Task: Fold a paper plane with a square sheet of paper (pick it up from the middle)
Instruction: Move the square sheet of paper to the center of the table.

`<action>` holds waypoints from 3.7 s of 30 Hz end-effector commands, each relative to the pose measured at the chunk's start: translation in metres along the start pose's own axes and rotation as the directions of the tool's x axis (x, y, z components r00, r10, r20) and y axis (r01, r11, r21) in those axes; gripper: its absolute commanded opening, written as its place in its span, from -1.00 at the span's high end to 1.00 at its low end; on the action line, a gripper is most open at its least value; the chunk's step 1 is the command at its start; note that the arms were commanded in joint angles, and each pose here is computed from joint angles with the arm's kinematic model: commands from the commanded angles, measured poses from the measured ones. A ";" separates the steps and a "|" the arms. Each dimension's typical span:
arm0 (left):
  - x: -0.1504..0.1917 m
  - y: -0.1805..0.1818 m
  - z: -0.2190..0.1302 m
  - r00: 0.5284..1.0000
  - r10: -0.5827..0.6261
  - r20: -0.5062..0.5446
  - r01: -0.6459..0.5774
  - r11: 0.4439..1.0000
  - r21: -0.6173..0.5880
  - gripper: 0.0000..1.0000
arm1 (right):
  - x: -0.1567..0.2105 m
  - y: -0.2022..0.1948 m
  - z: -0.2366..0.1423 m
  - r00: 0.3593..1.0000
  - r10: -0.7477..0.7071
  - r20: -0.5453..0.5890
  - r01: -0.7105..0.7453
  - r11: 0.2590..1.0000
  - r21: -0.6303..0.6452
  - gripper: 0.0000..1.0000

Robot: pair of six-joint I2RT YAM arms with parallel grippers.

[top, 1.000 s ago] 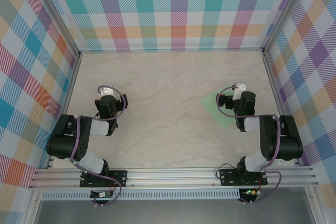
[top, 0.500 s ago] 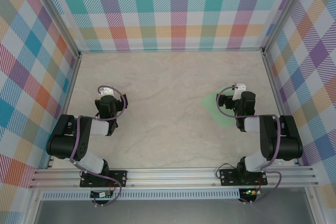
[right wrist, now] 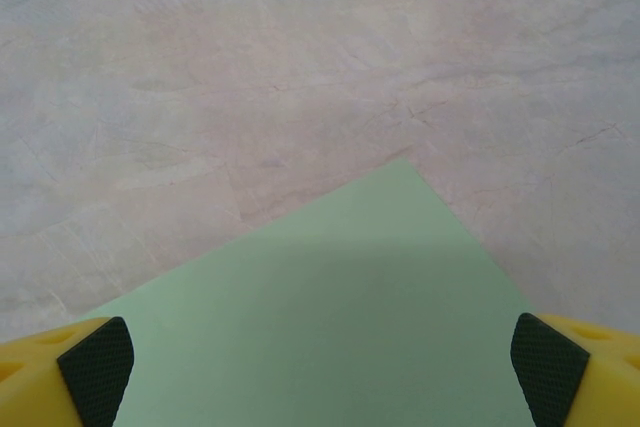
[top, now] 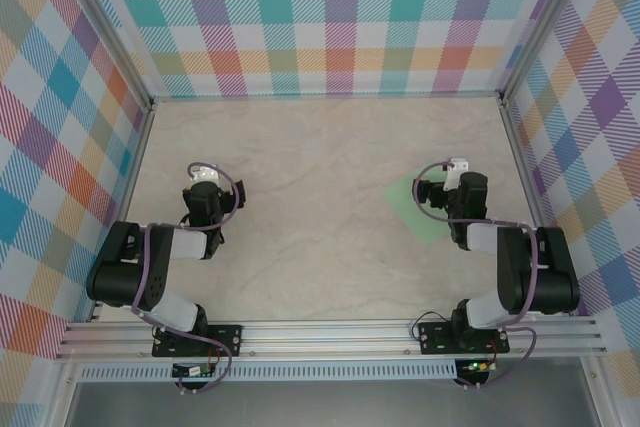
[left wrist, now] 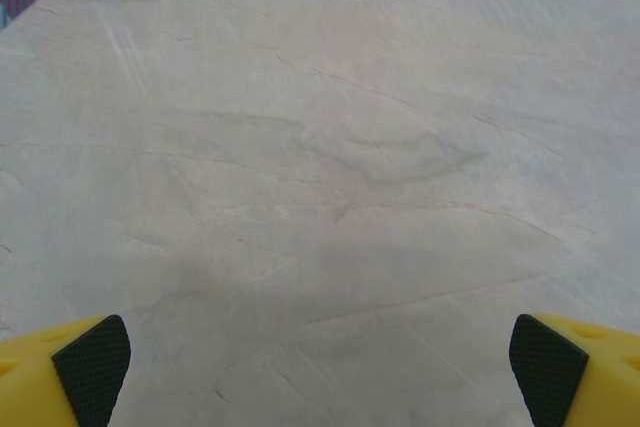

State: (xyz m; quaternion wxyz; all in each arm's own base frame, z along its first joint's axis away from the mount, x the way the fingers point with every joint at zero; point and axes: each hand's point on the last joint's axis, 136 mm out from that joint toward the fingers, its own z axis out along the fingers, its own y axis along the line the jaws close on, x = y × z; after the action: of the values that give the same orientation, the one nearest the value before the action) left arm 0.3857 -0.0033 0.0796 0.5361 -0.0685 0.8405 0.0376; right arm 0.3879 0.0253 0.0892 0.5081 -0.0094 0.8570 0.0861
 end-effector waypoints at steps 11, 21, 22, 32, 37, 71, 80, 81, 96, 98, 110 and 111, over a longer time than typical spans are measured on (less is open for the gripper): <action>-0.097 0.001 -0.095 0.977 -0.206 0.052 0.201 0.975 0.094 -1.00 | -0.037 0.005 -0.077 0.849 0.478 -0.225 -0.443 0.876 0.190 -0.99; -0.106 0.000 -0.167 0.902 -0.373 -0.219 0.394 0.917 0.061 -1.00 | -0.016 0.080 -0.091 0.740 0.442 -0.507 -0.569 0.814 -0.121 -0.99; -0.098 0.008 -0.173 0.884 -0.397 -0.248 0.410 0.912 0.004 -1.00 | -0.016 0.083 -0.092 0.731 0.449 -0.514 -0.586 0.799 -0.135 -0.99; -0.080 -0.014 -0.205 0.861 -0.390 -0.326 0.455 0.877 0.155 -1.00 | -0.004 0.110 -0.085 0.652 0.404 -0.642 -0.650 0.734 -0.197 -1.00; -0.063 -0.027 -0.193 0.819 -0.431 -0.379 0.521 0.835 0.176 -1.00 | 0.009 0.123 -0.069 0.618 0.322 -0.717 -0.617 0.764 -0.188 -0.90; 0.037 -0.072 -0.157 0.589 -0.538 -0.603 0.741 0.657 0.137 -1.00 | 0.126 0.186 -0.011 0.233 0.752 -0.617 -0.608 0.608 0.511 -0.87; 0.040 -0.094 -0.156 0.620 -0.486 -0.616 0.726 0.653 0.216 -1.00 | 0.046 0.217 -0.014 0.463 0.582 -0.668 -0.554 0.779 0.295 -0.87; 0.040 -0.100 -0.157 0.632 -0.460 -0.624 0.715 0.657 0.239 -1.00 | 0.035 0.207 -0.015 0.530 0.524 -0.667 -0.502 0.828 0.252 -0.84; 0.050 -0.193 -0.150 0.708 -0.161 -0.688 0.521 0.776 0.355 -1.00 | 0.074 0.175 -0.015 0.514 0.162 -0.842 -0.380 0.923 -0.054 -0.72; 0.049 -0.199 -0.148 0.709 -0.163 -0.686 0.525 0.771 0.360 -1.00 | 0.085 0.176 -0.011 0.485 0.186 -0.855 -0.406 0.913 -0.032 -0.72; 0.037 -0.187 -0.139 0.765 -0.189 -0.616 0.473 0.814 0.338 -1.00 | 0.138 0.150 -0.002 0.334 0.586 -0.738 -0.484 0.779 0.400 -0.72; 0.036 -0.185 -0.138 0.771 -0.196 -0.605 0.470 0.817 0.333 -1.00 | 0.141 0.152 -0.002 0.322 0.611 -0.724 -0.493 0.761 0.423 -0.73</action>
State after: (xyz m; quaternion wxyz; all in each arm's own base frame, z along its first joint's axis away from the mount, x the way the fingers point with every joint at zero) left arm 0.2671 -0.2104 0.0897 0.2304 -0.1027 0.9226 -0.2918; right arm 0.3301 0.1948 0.0287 0.0246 0.1812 0.9531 0.2410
